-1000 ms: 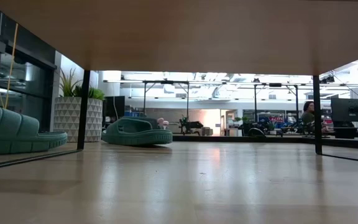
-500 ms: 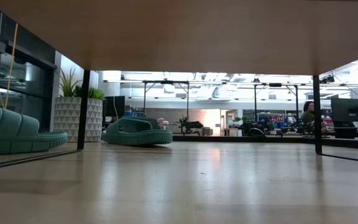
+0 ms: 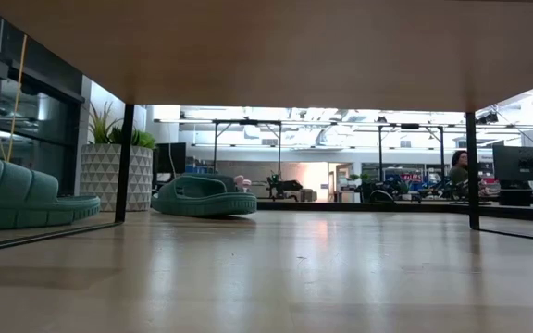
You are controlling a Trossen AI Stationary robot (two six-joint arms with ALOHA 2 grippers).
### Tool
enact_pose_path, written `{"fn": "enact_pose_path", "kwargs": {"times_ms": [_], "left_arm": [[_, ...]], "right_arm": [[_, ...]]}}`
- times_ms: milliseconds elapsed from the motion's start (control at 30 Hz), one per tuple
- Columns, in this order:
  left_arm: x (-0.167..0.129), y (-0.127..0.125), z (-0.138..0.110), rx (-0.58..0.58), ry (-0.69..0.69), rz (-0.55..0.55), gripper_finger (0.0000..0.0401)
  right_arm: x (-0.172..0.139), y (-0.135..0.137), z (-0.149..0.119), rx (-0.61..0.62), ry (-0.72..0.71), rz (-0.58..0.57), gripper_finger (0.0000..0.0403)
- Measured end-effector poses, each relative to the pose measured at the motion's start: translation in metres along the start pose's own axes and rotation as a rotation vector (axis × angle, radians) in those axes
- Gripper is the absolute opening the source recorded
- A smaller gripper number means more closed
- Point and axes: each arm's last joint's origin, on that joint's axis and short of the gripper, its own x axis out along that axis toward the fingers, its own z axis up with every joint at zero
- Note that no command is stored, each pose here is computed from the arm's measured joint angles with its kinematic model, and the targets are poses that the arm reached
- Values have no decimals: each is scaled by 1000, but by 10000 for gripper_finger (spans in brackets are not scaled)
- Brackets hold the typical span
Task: Pick and place slides into the shelf
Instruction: Put the bottom green slide on the shelf
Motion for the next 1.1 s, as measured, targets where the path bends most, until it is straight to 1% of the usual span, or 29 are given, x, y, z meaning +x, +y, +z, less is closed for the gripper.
{"fn": "enact_pose_path", "kwargs": {"times_ms": [133,300,367,533,700,933,1100], "left_arm": [[-8,3,2,13,7,14,123],[-13,11,0,55,38,91,114],[-12,11,0,59,19,104,107],[-5,9,-2,56,12,98,100],[3,10,-9,75,31,131,111],[16,5,-13,55,8,105,123],[22,6,-18,60,9,131,124]], "right_arm": [[0,0,0,-3,0,-5,87],[0,-1,0,-11,-3,-27,87],[0,-1,0,-15,-4,-37,87],[0,-1,0,-19,-4,-44,87],[0,-1,0,-19,-4,-44,87],[0,-1,0,-16,-5,-44,87],[0,-1,0,-15,-5,-44,87]]}}
